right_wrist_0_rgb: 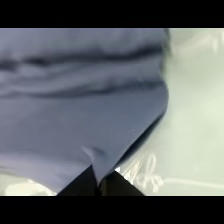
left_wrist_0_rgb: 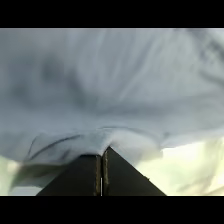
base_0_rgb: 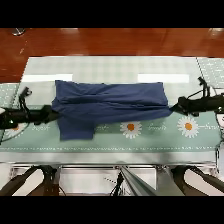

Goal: Fold the shirts.

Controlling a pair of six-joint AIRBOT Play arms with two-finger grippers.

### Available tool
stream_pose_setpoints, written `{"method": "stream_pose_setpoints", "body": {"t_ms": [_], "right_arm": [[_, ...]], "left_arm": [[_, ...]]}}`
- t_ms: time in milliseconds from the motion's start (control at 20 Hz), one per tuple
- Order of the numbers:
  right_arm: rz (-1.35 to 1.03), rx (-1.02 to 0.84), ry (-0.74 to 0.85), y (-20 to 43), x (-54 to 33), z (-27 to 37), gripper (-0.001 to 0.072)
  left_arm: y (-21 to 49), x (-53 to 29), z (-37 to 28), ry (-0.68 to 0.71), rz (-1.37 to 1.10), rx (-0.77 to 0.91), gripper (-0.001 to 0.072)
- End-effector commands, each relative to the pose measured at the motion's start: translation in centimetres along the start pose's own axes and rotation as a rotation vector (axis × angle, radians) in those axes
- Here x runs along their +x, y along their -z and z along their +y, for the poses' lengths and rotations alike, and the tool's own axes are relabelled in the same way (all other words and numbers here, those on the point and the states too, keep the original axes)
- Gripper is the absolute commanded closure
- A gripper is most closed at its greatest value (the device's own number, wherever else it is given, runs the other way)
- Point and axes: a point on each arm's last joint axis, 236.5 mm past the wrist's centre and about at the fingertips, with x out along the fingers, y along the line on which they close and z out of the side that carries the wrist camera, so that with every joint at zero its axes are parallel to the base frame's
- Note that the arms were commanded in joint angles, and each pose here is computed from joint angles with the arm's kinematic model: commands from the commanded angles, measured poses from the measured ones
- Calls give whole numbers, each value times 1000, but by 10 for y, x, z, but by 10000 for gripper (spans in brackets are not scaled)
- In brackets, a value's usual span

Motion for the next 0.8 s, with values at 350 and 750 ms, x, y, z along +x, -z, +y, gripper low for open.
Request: {"method": "stream_pose_setpoints", "body": {"t_ms": [350,750], "right_arm": [[-102,17,-101,-103,24,35,684],[-86,85,-125,-135,57,20,683]], "left_arm": [[-150,30,-44,44,-46,10,688],[-198,71,-37,64,11,0,688]]}}
